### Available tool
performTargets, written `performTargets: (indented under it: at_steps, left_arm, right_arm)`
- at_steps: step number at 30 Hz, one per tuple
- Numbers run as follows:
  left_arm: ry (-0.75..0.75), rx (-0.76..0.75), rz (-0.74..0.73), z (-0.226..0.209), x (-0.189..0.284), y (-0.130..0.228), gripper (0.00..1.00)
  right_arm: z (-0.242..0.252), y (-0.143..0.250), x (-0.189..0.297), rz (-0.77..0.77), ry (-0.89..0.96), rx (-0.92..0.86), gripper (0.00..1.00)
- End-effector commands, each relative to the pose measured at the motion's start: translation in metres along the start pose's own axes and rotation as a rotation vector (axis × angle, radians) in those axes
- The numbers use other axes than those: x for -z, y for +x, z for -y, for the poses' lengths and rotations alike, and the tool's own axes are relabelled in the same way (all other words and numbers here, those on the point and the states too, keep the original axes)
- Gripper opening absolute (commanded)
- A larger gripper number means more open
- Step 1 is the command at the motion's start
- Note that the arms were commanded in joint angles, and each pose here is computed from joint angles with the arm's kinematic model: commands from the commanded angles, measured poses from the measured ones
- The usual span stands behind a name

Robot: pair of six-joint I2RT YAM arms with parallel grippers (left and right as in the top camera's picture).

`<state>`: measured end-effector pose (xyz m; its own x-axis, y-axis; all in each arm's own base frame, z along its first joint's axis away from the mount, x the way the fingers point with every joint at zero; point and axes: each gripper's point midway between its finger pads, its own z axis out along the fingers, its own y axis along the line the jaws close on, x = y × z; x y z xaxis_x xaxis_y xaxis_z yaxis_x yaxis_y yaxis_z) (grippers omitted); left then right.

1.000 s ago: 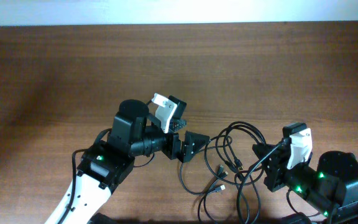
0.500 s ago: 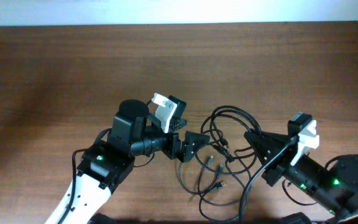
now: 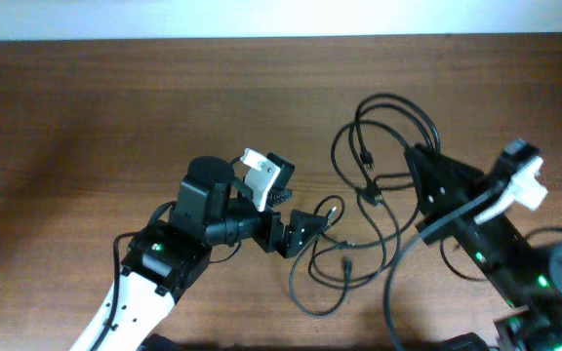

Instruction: Untangle cables

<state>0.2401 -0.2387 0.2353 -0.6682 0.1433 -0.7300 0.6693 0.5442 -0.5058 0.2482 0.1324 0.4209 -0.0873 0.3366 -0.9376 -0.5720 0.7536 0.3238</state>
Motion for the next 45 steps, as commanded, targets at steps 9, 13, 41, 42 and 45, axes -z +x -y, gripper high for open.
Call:
performTargets:
  at_steps: [9, 13, 41, 42, 45]
  left_arm:
    - [-0.077, 0.007, -0.020, -0.014, 0.001, 0.005, 0.99]
    - [-0.078, 0.008, -0.020, -0.014, 0.001, 0.005, 0.99]
    - [-0.697, 0.377, 0.022, -0.105, 0.052, 0.037, 0.99]
    - [-0.744, 0.375, 0.022, -0.111, 0.058, 0.040, 0.99]
    - [-0.839, 0.367, 0.019, -0.123, 0.070, 0.044, 0.99]
  right_arm:
    - [0.118, 0.190, -0.093, -0.529, 0.307, -0.299, 0.87]
    - [0.164, 0.254, -0.057, -0.754, 0.500, -0.417, 0.93]
    - [0.089, 0.346, -0.043, -1.085, 0.430, -0.783, 0.99]
    - [0.090, 0.354, -0.044, -1.092, 0.448, -0.795, 0.99]
    - [0.092, 0.375, -0.048, -1.113, 0.466, -0.805, 0.99]
